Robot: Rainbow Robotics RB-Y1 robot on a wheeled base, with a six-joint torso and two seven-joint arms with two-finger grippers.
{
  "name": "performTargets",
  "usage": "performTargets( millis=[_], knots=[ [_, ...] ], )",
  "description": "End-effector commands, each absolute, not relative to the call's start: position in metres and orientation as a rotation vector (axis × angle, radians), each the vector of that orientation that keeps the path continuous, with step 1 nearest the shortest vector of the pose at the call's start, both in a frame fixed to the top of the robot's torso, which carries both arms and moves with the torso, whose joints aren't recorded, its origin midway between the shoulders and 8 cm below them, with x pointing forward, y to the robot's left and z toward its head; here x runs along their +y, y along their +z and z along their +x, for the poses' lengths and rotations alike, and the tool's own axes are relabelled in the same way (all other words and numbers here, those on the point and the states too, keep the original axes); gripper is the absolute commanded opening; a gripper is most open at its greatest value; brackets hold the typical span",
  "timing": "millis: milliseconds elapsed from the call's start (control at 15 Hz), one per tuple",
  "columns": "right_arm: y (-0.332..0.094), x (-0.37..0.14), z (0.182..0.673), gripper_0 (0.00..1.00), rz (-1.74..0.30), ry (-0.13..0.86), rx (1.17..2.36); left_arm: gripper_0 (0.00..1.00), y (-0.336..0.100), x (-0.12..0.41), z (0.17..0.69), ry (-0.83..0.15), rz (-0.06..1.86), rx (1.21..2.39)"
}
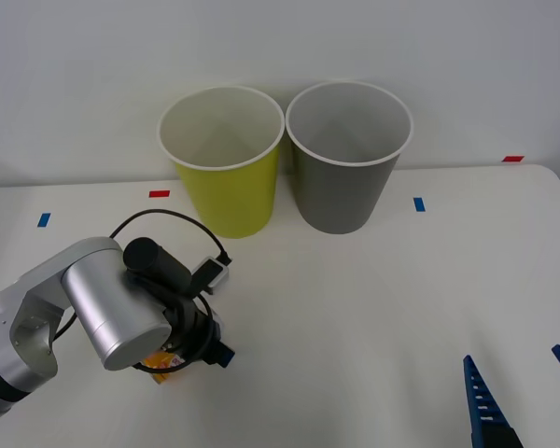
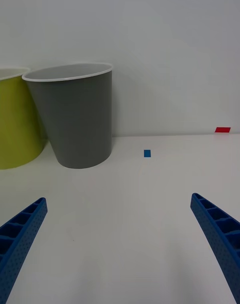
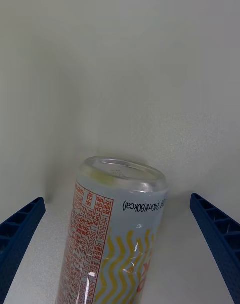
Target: Put cans in the gray bin and PET bottles in the light green bin.
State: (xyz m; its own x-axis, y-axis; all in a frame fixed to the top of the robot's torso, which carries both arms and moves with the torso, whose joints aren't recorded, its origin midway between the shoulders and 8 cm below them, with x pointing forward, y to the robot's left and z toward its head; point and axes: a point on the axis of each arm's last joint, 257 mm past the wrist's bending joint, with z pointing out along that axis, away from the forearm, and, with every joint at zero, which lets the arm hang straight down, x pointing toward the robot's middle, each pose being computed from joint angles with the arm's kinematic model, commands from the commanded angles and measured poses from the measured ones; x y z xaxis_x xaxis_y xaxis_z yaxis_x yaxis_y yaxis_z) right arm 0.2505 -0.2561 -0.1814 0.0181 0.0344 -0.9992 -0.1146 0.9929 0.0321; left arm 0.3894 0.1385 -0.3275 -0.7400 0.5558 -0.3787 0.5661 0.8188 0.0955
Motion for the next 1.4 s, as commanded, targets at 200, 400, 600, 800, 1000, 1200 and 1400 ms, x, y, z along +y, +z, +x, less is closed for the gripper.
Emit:
performTargets(
  millis=[200,400,600,800,1000,1200,1400],
  knots=[
    [-0.181,-0.256,0.25,1.0,-0.064,0.116,1.549,1.0,-0.332,0.142,0.388,-0.024,0.851,2.62],
    [-0.181,-0.256,0.25,1.0,-0.064,0.116,1.549,0.46,-0.331,0.142,0.39,-0.02,0.855,2.616],
    [-0.181,-0.256,0.25,1.0,-0.064,0.116,1.549,0.01,-0.331,0.143,0.389,-0.016,0.875,2.611],
    [-0.181,-0.256,0.25,1.0,-0.064,0.116,1.549,0.0,-0.331,0.141,0.389,-0.017,0.893,2.601],
    [-0.181,-0.256,0.25,1.0,-0.064,0.116,1.549,0.0,-0.327,0.136,0.39,-0.03,0.906,2.58],
    [-0.181,-0.256,0.25,1.0,-0.064,0.116,1.549,0.0,-0.32,0.129,0.388,-0.046,0.918,2.559],
    [-0.181,-0.256,0.25,1.0,-0.064,0.116,1.549,0.0,-0.296,0.109,0.39,-0.094,0.944,2.459]
  ],
)
